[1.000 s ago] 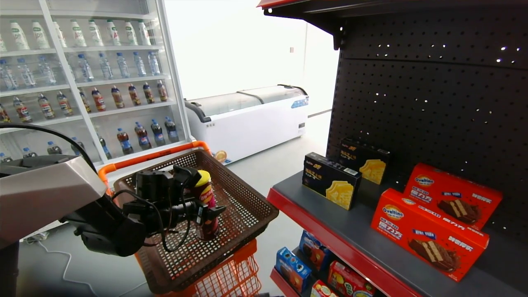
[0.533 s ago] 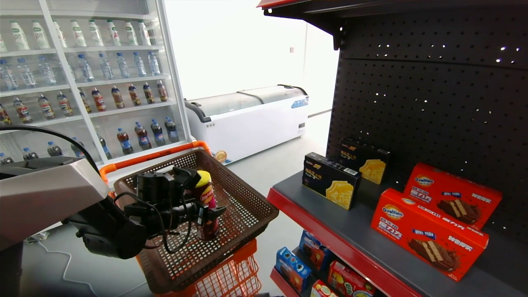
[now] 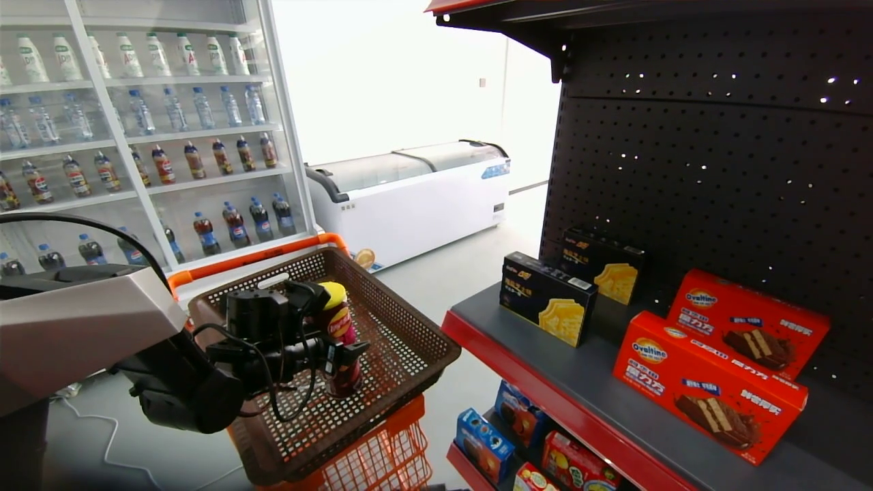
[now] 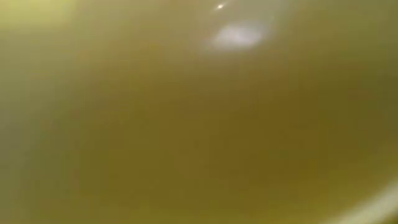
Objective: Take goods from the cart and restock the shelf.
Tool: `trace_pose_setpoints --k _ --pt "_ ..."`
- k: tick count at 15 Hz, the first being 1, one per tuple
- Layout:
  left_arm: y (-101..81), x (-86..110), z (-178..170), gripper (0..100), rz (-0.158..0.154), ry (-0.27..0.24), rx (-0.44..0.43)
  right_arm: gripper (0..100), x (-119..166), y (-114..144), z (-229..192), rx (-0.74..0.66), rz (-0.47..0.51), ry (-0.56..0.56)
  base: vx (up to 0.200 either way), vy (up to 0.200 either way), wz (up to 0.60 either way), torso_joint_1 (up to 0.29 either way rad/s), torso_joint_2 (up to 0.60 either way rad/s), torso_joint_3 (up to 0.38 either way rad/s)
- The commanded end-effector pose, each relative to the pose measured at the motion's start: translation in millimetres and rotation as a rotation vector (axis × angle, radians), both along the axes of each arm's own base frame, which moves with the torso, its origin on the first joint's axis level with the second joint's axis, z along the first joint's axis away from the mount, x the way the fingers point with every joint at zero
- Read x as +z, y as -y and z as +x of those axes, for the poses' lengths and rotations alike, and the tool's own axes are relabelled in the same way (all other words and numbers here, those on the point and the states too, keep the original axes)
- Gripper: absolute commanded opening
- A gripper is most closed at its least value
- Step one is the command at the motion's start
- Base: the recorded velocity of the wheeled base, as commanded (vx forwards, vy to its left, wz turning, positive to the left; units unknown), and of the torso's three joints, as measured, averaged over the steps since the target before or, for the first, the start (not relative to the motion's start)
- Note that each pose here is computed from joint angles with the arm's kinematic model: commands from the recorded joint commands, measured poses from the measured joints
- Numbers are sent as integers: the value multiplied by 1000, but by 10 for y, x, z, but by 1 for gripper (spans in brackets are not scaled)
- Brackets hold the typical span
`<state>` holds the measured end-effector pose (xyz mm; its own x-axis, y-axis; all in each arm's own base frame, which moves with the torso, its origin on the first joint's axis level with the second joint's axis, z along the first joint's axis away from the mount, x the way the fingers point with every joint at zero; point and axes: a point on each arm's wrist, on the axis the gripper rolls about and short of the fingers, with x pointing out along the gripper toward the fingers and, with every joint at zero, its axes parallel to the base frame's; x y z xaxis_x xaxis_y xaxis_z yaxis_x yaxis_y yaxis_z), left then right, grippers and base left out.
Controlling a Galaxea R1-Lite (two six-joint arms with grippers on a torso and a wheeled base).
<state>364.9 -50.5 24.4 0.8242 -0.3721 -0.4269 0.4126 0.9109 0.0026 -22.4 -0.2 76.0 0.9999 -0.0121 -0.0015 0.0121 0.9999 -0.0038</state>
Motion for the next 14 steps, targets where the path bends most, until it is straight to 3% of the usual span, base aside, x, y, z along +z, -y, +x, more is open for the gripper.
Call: trace_pose_setpoints --k 1,3,5,8,10,12,14 --pt "5 1 -10 0 0 -3 -1 100 0 0 0 0 -1 0 0 0 0 0 0 0" --pt "-19 -22 -115 0 -2 -32 3 100 0 0 0 0 1 0 0 0 0 0 0 0" --pt "-4 239 -162 0 -12 48 5 100 0 0 0 0 -1 0 0 0 0 0 0 0" --pt "-21 702 -337 0 32 125 100 100 0 0 0 0 -1 0 0 0 0 0 0 0" --pt "0 1047 -454 0 13 171 107 100 0 0 0 0 -1 0 0 0 0 0 0 0" --pt "-14 1430 -608 0 -31 207 98 100 0 0 0 0 -1 0 0 0 0 0 0 0" --pt "-39 1627 -794 0 -38 181 68 100 0 0 0 0 -1 0 0 0 0 0 0 0"
